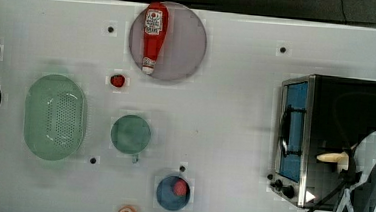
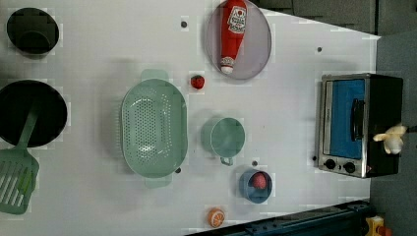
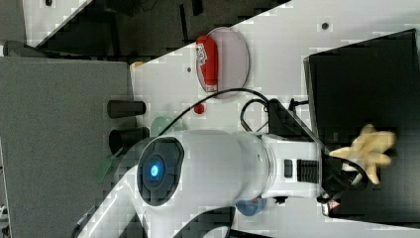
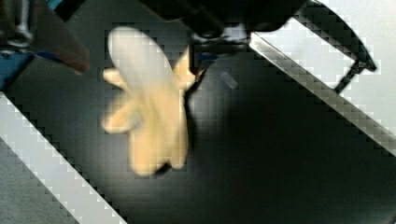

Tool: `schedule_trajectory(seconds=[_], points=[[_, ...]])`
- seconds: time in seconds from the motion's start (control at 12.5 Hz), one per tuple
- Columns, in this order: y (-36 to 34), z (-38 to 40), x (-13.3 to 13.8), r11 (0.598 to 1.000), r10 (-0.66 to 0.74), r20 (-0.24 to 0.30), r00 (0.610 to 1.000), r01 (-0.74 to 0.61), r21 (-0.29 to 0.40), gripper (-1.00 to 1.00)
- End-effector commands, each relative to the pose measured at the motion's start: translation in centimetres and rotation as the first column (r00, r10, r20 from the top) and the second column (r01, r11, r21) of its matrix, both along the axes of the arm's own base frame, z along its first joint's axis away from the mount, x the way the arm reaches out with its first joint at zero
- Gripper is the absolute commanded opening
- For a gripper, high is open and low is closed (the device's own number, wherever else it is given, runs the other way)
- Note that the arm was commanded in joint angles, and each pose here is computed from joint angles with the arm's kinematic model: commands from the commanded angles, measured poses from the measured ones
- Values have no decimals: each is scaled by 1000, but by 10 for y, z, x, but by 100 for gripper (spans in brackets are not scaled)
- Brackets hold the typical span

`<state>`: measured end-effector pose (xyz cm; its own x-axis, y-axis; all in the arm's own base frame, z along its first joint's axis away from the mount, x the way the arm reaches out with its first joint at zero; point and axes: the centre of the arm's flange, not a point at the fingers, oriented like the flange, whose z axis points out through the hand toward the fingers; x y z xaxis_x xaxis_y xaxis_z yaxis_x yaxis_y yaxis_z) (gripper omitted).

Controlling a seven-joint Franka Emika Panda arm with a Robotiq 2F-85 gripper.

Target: Pick banana from table and place on oven.

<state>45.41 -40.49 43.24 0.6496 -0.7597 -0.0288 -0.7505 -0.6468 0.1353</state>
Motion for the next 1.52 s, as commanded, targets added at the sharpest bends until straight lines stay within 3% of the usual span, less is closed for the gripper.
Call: schedule_trajectory(seconds=[0.08,0.24,0.4,0.56,0.72,0.88,1.12,1.36,1.52], points=[[24,12,27,995,102,44,994,-101,-12,99],[44,23,42,989,146,65,987,-145,-20,100],[72,60,62,987,159,135,978,-154,-44,100],[112,100,69,995,97,191,977,-94,-23,100],[162,124,56,997,17,124,992,-26,76,100],[216,155,43,986,-125,68,990,116,121,100],[295,199,33,975,-201,103,974,189,118,100],[348,223,26,993,-113,152,982,105,58,100],[365,225,21,997,-75,132,988,72,29,100]])
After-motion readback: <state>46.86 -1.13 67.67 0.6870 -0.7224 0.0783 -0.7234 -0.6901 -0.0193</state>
